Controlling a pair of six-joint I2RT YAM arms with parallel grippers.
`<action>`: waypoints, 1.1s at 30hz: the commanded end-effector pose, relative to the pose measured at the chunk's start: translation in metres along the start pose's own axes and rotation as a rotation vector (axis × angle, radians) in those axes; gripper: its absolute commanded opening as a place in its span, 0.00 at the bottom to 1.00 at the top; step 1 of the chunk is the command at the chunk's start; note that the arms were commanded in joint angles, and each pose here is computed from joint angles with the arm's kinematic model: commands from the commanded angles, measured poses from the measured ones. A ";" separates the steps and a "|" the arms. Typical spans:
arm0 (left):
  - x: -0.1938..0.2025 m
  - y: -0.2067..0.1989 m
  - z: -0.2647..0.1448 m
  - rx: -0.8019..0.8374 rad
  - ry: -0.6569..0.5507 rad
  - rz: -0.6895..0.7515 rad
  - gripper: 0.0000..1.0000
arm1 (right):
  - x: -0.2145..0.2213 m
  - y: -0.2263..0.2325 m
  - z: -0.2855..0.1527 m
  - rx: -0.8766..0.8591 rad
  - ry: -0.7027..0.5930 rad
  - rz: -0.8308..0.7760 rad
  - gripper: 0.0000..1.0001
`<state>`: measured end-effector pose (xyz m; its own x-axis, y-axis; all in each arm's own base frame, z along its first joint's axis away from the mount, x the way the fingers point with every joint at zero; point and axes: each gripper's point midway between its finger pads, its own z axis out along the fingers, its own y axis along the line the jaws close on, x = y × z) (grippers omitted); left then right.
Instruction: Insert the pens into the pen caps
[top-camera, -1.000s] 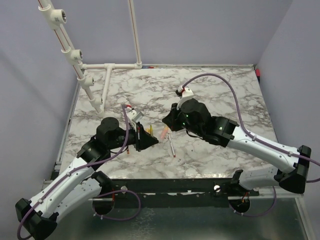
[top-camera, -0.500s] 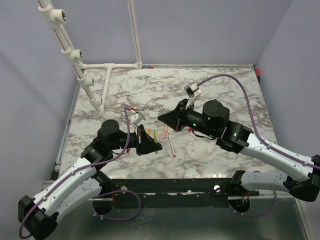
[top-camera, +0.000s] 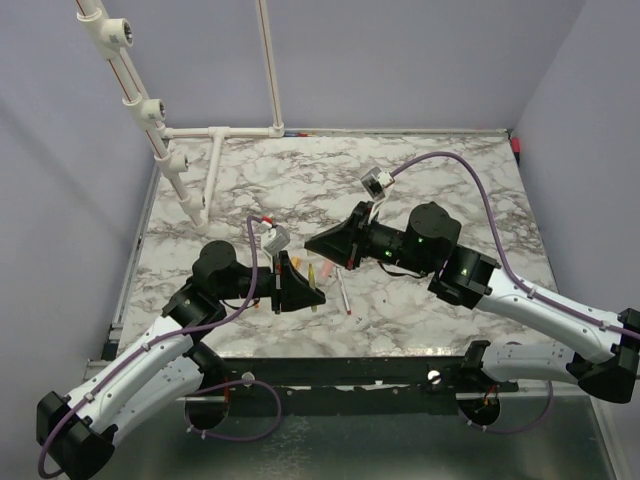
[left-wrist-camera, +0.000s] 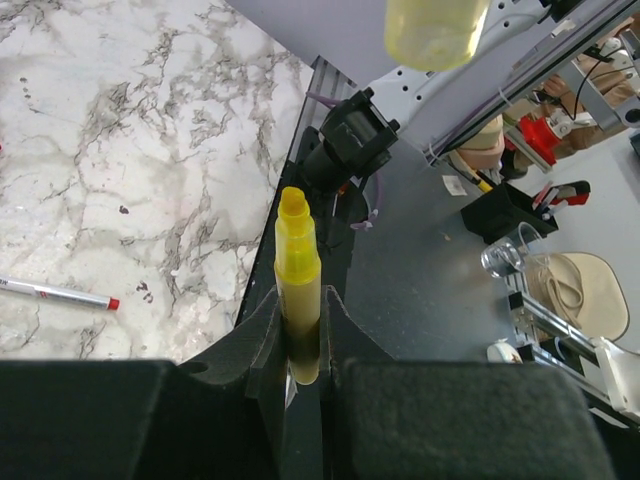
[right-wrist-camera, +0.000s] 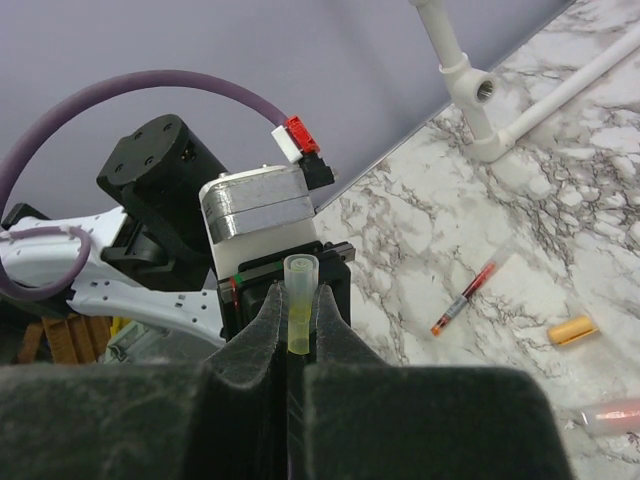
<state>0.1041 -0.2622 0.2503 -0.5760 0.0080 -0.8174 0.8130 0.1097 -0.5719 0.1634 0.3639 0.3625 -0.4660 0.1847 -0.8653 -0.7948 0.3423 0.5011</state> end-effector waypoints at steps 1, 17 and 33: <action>-0.001 -0.013 -0.002 0.059 -0.006 0.031 0.00 | 0.005 0.005 0.004 -0.047 0.017 -0.009 0.01; -0.003 -0.020 -0.004 0.091 -0.020 0.042 0.00 | 0.027 -0.004 0.007 -0.038 0.077 -0.011 0.01; -0.004 -0.017 -0.003 0.081 -0.024 0.034 0.00 | 0.036 -0.003 0.004 -0.058 0.097 -0.009 0.01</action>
<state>0.0969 -0.2613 0.2610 -0.5608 -0.0162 -0.8278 0.8258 0.0609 -0.5606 0.1553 0.3742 0.3337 -0.5039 0.1059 -0.8573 -0.8023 0.3104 0.5099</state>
